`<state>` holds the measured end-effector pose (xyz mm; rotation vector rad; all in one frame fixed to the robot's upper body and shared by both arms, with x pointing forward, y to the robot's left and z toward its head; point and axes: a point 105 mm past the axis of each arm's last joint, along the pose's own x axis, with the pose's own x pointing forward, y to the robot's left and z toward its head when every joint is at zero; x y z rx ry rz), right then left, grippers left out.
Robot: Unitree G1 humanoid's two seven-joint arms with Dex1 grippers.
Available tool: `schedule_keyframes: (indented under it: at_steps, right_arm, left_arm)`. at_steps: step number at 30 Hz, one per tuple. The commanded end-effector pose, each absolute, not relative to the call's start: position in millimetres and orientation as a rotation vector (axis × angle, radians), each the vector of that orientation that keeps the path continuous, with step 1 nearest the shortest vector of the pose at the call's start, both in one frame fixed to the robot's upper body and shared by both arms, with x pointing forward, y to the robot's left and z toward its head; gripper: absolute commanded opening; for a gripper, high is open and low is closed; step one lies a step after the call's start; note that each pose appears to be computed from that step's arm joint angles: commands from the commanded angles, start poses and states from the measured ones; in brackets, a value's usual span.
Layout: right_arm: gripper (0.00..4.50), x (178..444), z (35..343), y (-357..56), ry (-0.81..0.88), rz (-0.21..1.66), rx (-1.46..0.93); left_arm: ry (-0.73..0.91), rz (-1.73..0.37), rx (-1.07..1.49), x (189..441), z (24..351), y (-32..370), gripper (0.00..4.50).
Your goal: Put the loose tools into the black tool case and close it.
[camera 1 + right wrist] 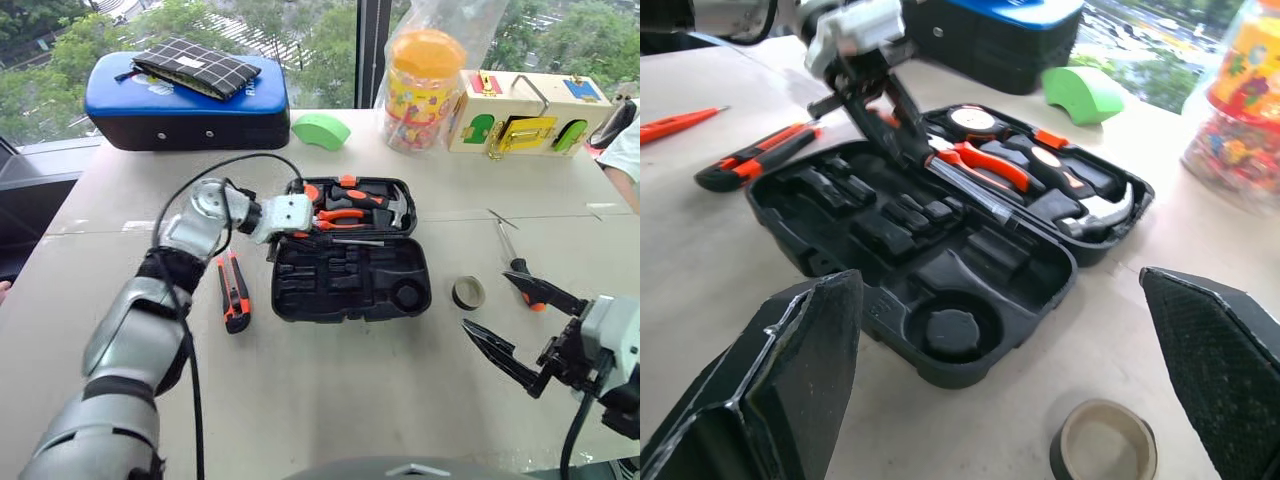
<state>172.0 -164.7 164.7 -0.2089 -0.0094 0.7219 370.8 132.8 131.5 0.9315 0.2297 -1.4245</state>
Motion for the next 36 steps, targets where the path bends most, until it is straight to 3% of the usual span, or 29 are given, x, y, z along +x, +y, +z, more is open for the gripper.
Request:
schedule_keyframes:
  at_steps: [1,19,27,28,30,34,36]
  right_arm:
    - [4.50,165.2,176.0,-161.8,-0.060,0.690,-0.253]
    - [4.50,159.1,172.3,-166.0,-0.044,0.680,-0.251]
    - [4.50,163.9,172.4,-169.0,-0.039,0.710,-0.274]
    - [4.50,164.3,172.6,-169.4,-0.039,0.710,-0.274]
    - [4.50,165.0,172.4,-170.0,-0.039,0.709,-0.275]
    - [4.50,167.2,171.6,-169.0,-0.046,0.706,-0.274]
    - [4.50,168.5,171.6,-167.7,-0.051,0.706,-0.273]
  left_arm:
    - [0.249,-1.473,0.960,370.5,128.3,128.2,0.80]
    - [0.437,-1.302,0.901,382.3,113.4,155.7,0.80]
    - [0.384,-1.252,0.979,390.0,114.8,162.5,0.80]
    - [0.336,-1.249,0.956,391.3,122.8,159.9,1.81]
    - [0.306,-1.236,0.829,392.9,137.6,158.4,2.43]
    - [0.262,-1.255,0.657,386.2,153.8,158.0,2.43]
    - [0.247,-1.233,0.614,386.1,155.8,157.0,1.83]
